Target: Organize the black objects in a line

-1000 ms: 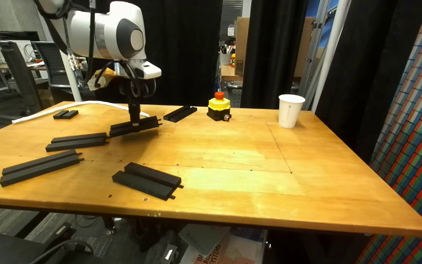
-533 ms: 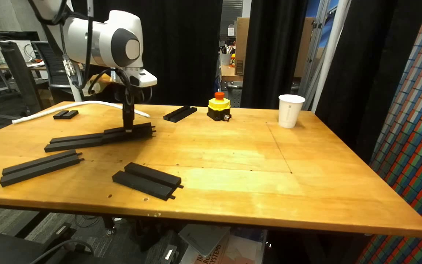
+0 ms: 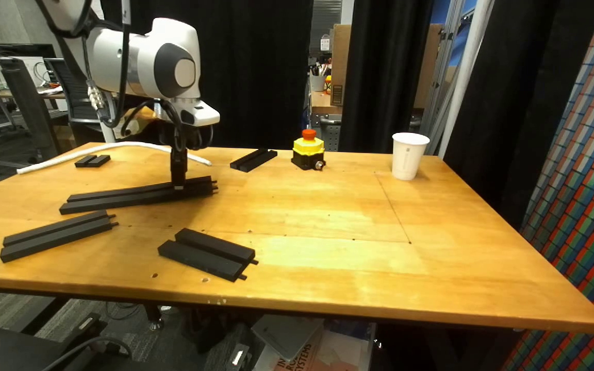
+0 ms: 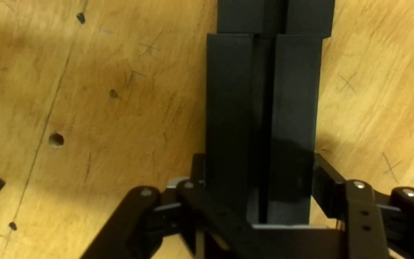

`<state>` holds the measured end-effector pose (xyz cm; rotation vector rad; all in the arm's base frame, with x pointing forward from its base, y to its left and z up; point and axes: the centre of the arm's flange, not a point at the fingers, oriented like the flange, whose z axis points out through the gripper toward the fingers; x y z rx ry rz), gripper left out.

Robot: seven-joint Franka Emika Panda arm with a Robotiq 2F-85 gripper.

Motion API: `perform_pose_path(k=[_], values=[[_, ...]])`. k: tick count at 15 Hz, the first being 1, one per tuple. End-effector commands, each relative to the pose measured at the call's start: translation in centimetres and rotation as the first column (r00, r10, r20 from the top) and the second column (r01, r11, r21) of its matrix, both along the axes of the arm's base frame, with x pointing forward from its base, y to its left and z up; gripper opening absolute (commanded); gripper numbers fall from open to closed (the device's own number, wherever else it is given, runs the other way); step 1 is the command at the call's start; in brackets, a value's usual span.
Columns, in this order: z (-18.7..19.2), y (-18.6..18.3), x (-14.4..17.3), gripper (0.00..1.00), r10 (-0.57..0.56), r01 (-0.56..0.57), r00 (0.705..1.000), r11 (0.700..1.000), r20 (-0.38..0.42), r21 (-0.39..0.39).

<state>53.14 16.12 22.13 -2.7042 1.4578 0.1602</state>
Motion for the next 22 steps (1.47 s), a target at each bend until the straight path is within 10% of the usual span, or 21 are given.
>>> perform_pose_path(k=[1, 22], values=[[0.5, 1.1, -0.5, 0.45, -0.015, 0.015, 1.0, 1.0, 0.02, 0.02], [-1.1, 2.7, 1.1, 0.45, 0.005, -0.005, 1.0, 0.998, 0.003, 0.06]])
